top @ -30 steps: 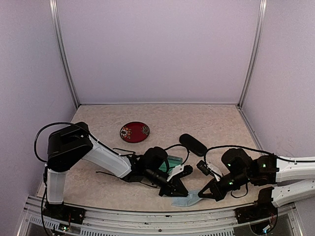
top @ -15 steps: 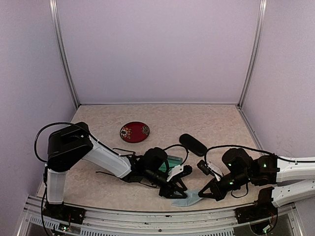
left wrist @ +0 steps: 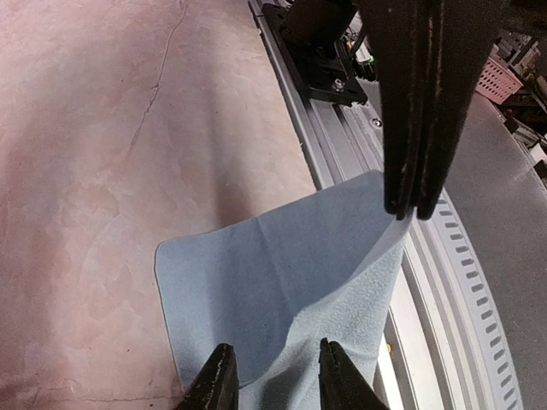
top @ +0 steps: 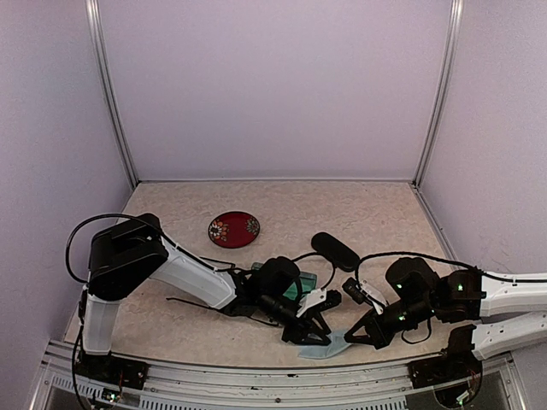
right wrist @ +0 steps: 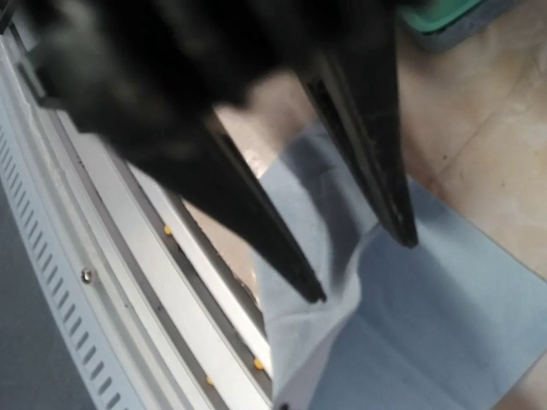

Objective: Organize the sunglasses
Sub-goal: Pick up the corner of the glasses cleaning cloth from the center of the board.

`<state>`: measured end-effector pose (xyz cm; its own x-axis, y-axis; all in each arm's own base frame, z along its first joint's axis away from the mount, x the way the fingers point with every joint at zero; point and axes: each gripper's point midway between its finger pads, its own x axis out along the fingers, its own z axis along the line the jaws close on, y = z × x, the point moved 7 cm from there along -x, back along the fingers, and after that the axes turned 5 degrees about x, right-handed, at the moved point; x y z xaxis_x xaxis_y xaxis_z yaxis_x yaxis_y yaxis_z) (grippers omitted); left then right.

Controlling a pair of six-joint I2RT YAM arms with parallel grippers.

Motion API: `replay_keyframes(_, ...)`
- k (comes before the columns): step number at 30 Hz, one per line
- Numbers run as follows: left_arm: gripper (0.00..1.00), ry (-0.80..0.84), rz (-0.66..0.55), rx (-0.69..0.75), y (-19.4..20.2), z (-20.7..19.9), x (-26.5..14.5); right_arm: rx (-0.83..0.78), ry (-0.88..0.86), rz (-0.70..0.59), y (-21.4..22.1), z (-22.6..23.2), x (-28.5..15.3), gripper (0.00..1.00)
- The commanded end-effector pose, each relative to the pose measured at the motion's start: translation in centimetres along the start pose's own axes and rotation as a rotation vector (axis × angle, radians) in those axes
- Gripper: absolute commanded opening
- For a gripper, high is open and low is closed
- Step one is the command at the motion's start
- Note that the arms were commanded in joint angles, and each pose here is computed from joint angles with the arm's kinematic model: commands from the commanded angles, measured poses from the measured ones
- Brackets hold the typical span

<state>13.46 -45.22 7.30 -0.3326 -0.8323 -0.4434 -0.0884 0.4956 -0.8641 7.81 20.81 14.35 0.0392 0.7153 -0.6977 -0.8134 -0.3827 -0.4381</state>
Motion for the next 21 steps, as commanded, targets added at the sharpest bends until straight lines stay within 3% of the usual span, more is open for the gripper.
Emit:
replay_keyframes(1,0.28,0.034,0.024,0.001,0.5,-0.2,0.4,0.008,0.009,-0.009,0.0,-0.2,-0.2,0.00)
replay_keyframes(17,0.00,0.014,0.011,-0.004,0.0,-0.5,-0.6,0.006,0.013,-0.016,-0.3,0.0,-0.3,0.00)
replay_keyframes(21,0.00,-0.019,-0.002,-0.006,-0.7,-0.7,-1.2,0.002,0.011,-0.017,-0.4,0.1,-0.3,0.00)
